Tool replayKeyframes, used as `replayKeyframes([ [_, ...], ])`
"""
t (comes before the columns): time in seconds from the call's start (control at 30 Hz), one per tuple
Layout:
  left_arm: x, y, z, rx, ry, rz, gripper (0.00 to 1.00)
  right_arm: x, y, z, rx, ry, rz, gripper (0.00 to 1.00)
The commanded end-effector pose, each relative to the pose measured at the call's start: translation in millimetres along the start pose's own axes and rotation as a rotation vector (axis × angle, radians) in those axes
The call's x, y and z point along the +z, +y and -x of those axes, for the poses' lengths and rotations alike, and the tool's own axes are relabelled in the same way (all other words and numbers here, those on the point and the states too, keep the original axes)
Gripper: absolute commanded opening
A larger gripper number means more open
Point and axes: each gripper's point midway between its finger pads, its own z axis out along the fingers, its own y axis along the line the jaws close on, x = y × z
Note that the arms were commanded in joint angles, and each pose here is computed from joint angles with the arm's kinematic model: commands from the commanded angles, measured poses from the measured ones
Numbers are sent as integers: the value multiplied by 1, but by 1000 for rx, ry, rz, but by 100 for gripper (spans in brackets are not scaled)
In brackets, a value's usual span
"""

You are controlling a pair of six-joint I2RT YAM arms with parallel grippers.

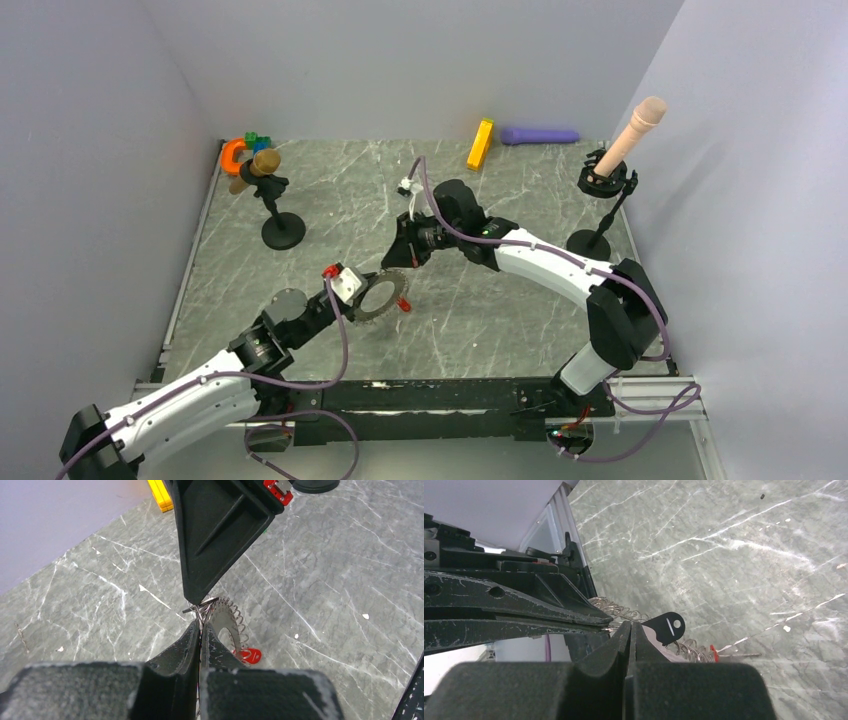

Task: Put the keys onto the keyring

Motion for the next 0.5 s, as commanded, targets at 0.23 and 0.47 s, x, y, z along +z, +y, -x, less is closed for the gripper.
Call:
replayKeyframes([
  [0.23, 1, 6, 29, -4, -84, 4, 0, -50, 13, 56, -145, -125, 63, 60],
  [0.47, 20, 19, 53, -70, -36, -9, 0, -92, 13, 64, -295, -166, 150, 67],
])
